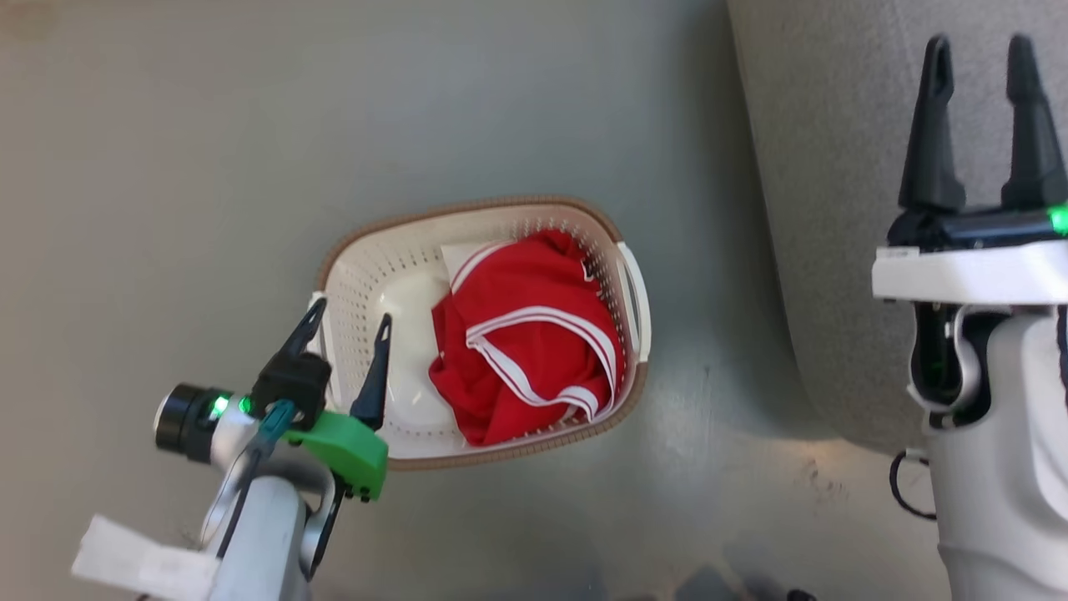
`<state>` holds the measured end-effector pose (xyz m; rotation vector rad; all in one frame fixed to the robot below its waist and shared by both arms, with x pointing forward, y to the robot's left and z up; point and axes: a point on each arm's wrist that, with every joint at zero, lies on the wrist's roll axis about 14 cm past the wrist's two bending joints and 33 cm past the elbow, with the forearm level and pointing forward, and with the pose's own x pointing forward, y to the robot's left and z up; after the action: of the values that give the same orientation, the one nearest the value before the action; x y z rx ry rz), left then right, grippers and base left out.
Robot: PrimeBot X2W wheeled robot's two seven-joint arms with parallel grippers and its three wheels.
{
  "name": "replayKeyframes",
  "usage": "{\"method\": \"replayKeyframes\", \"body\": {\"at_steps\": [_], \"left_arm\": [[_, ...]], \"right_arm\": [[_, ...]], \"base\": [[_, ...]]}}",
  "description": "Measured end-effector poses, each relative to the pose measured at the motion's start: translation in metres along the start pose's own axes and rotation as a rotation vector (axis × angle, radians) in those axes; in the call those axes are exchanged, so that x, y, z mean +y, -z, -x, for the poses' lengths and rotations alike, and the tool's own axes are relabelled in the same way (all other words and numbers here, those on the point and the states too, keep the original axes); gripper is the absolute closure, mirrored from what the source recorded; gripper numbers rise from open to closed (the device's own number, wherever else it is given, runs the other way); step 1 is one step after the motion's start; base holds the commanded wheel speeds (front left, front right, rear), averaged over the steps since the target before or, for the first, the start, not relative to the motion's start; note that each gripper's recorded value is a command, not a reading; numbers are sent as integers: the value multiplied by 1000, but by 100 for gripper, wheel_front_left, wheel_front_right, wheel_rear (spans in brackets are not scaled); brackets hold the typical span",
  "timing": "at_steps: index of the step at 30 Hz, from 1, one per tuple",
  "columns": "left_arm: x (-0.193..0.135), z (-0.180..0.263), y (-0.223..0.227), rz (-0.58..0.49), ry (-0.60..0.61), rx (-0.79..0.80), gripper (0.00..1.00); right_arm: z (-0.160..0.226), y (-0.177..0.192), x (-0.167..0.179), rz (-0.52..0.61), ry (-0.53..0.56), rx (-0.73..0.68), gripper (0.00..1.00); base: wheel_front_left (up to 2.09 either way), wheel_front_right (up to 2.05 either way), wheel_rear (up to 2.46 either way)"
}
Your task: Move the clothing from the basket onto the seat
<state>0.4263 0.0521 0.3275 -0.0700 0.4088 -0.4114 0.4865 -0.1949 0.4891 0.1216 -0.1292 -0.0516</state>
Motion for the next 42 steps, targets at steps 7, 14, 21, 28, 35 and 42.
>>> {"method": "replayKeyframes", "body": {"at_steps": [7, 14, 21, 28, 35, 42], "left_arm": [[-20, -26, 36, -17, 109, 112, 0], [-34, -51, 67, -60, 201, 189, 0], [-44, -70, 102, -116, 289, 256, 0], [-49, -84, 136, -137, 353, 311, 0], [-67, -84, 167, -164, 441, 356, 0], [-75, -89, 174, -166, 475, 353, 0]], "right_arm": [[-21, 16, -6, 3, 13, -4, 0], [-35, 41, -15, 1, 32, 21, 0], [-51, 61, -22, 9, 42, 18, 0], [-66, 86, -27, 14, 46, 24, 0], [-68, 112, -33, 19, 54, 64, 0], [-68, 117, -36, 9, 65, 75, 0]], "base": [[0, 0, 0], [0, 0, 0], [0, 0, 0], [0, 0, 0], [0, 0, 0], [0, 0, 0]]}}
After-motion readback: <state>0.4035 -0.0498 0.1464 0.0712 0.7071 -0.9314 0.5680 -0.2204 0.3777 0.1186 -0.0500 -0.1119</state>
